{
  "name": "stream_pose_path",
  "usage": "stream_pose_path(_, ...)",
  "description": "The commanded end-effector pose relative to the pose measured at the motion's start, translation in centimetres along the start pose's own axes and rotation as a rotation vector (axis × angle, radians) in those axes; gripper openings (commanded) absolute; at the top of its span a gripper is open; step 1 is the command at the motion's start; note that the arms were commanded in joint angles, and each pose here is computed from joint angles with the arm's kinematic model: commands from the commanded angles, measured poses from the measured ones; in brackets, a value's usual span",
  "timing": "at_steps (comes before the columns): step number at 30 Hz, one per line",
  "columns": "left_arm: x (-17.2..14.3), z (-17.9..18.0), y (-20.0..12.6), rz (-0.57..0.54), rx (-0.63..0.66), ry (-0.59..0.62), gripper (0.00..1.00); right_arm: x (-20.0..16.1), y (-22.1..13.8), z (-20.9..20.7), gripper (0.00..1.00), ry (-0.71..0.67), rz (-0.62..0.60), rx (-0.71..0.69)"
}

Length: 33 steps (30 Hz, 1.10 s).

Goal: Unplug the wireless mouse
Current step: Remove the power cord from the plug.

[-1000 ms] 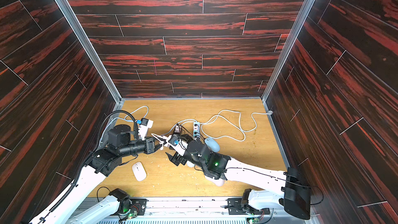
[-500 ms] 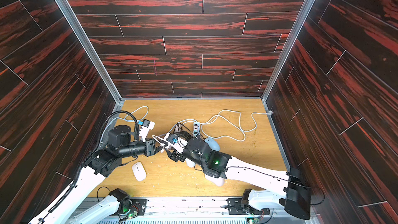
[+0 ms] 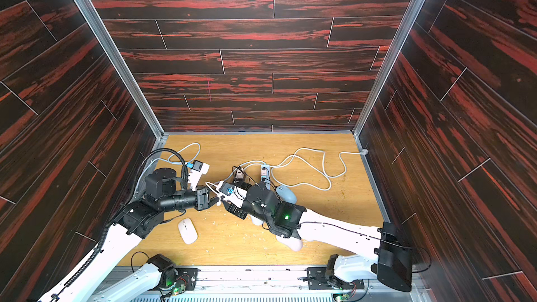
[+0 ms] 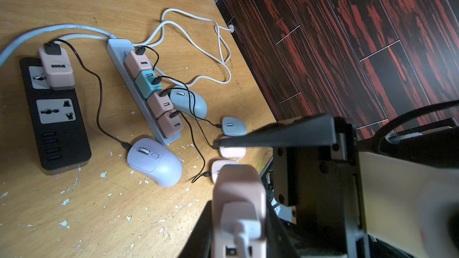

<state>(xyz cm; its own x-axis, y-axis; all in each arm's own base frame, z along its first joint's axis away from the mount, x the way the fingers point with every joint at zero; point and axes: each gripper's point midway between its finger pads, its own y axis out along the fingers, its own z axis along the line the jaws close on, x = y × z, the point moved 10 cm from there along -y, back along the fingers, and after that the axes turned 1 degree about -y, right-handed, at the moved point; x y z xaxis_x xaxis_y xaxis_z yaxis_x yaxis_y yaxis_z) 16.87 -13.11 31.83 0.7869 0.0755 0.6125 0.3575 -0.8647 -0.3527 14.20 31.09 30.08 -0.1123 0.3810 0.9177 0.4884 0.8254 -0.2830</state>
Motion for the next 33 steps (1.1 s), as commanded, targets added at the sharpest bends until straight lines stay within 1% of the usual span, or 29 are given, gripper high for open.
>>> stream_pose_path(1, 0.3, -0.9, -0.4, 0.001, -0.026, 0.033, 0.00, 1.3, -0.1, -0.2, 0.51, 0.009, -0.031, -0.002)
stream_pose_path(4, 0.3, -0.9, -0.5, -0.004, -0.025, 0.037, 0.00, 1.2, -0.1, -0.1, 0.43, 0.014, -0.025, 0.005)
stream_pose_path(7, 0.3, -0.9, -0.5, -0.012, -0.017, 0.041, 0.01, 1.3, -0.2, -0.1, 0.38, 0.021, -0.028, 0.009)
stream_pose_path(8, 0.4, -0.9, -0.6, -0.017, -0.014, 0.044, 0.06, 1.2, -0.3, -0.1, 0.38, 0.023, -0.029, 0.009)
stream_pose_path(11, 0.5, -1.0, -0.9, -0.046, 0.008, 0.050, 0.30, 1.2, -0.4, -0.2, 0.36, 0.033, -0.032, 0.008)
stream_pose_path(12, 0.6, -1.1, -1.0, -0.060, 0.015, 0.054, 0.36, 1.2, -0.4, -0.1, 0.36, 0.036, -0.030, 0.012)
stream_pose_path(14, 0.8, -1.2, -1.3, -0.089, 0.028, 0.060, 0.43, 1.1, -0.5, -0.1, 0.36, 0.044, -0.031, 0.017)
stream_pose_path(20, 1.3, -1.5, -1.8, -0.171, 0.042, 0.068, 0.42, 1.1, -0.5, 0.2, 0.35, 0.061, -0.029, 0.051)
stream_pose_path(25, 1.6, -1.5, -1.8, -0.192, 0.056, 0.066, 0.41, 1.2, -0.6, 0.2, 0.33, 0.067, -0.031, 0.062)
stream_pose_path(27, 1.6, -1.3, -1.6, -0.188, 0.060, 0.063, 0.33, 1.3, -0.6, 0.2, 0.33, 0.068, -0.032, 0.067)
stream_pose_path(33, 1.7, -1.2, -1.4, -0.180, 0.056, 0.058, 0.15, 1.4, -0.6, 0.2, 0.32, 0.070, -0.031, 0.072)
